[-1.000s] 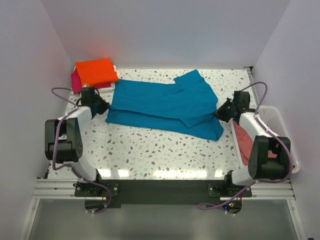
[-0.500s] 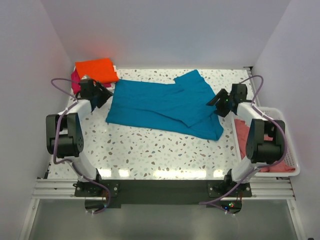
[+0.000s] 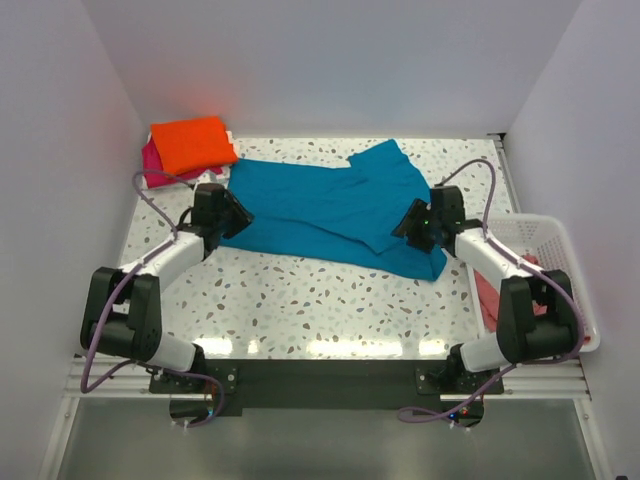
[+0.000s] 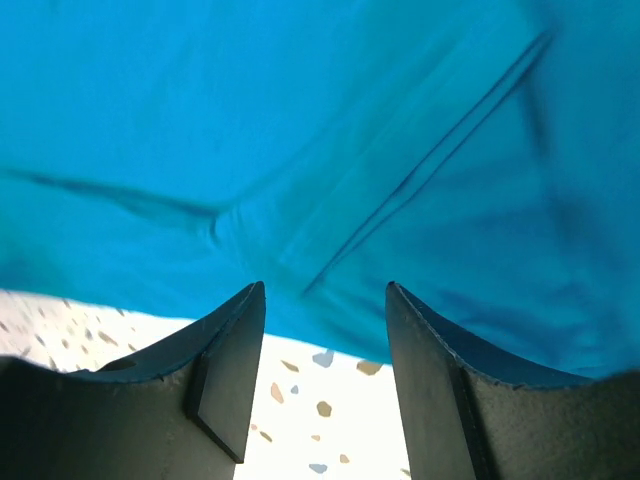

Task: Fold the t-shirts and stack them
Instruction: Fold the tshirt

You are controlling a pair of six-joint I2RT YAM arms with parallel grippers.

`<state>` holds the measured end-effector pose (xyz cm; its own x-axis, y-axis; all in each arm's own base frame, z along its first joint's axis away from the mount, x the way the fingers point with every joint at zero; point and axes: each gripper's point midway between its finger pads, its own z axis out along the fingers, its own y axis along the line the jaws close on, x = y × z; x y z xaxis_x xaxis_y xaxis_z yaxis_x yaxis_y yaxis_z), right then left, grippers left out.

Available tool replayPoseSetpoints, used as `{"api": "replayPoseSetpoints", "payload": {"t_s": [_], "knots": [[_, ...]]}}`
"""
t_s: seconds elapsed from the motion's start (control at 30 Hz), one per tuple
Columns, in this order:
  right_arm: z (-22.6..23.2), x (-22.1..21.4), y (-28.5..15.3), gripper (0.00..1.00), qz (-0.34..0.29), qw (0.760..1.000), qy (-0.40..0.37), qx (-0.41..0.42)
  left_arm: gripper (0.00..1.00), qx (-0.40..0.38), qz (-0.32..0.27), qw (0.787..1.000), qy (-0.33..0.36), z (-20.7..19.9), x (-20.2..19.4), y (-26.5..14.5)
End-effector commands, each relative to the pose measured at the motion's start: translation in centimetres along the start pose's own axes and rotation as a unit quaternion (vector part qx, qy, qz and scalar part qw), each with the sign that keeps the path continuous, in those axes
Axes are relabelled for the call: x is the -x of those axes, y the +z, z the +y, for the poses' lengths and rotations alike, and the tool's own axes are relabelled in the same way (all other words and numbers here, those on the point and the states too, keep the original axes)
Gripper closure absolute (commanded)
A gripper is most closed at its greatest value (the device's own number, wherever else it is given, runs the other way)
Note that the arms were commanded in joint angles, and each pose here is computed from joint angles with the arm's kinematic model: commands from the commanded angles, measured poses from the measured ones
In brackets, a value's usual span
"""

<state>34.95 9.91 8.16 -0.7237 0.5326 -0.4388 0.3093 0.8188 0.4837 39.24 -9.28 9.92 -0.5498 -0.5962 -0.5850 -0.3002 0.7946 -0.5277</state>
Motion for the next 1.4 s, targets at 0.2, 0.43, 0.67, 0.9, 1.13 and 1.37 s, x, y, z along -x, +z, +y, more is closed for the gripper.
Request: {"api": "replayPoseSetpoints", "payload": {"t_s": [0.2,0.43,0.67,0.9,1.13,1.37], "knots": [[2.3,-3.6,2.0,0.45,0.006,0.999,-0.047,-0.013,0.61,0.036,-0.026,0.998,-0.032,2.7,-1.0,0.6],[3.0,-4.7,3.4,0.45,0.016,0.999,-0.045,-0.013,0.62,0.046,-0.019,0.998,-0.031,3.2,-1.5,0.9],[3.5,-4.6,4.8,0.56,0.016,0.999,-0.037,-0.014,0.62,0.050,-0.016,0.998,-0.029,3.5,-1.7,1.0],[4.6,-3.7,5.1,0.74,0.008,0.999,-0.033,-0.006,0.62,0.051,-0.017,0.998,-0.026,3.4,-1.5,0.9],[3.7,-4.1,4.1,0.65,0.012,0.998,-0.052,-0.016,0.62,0.058,-0.014,0.998,-0.022,3.7,-1.7,0.9],[0.7,-6.2,2.9,0.60,0.019,0.998,-0.051,-0.039,0.62,0.071,-0.011,0.997,-0.024,4.2,-1.8,1.0]]}}
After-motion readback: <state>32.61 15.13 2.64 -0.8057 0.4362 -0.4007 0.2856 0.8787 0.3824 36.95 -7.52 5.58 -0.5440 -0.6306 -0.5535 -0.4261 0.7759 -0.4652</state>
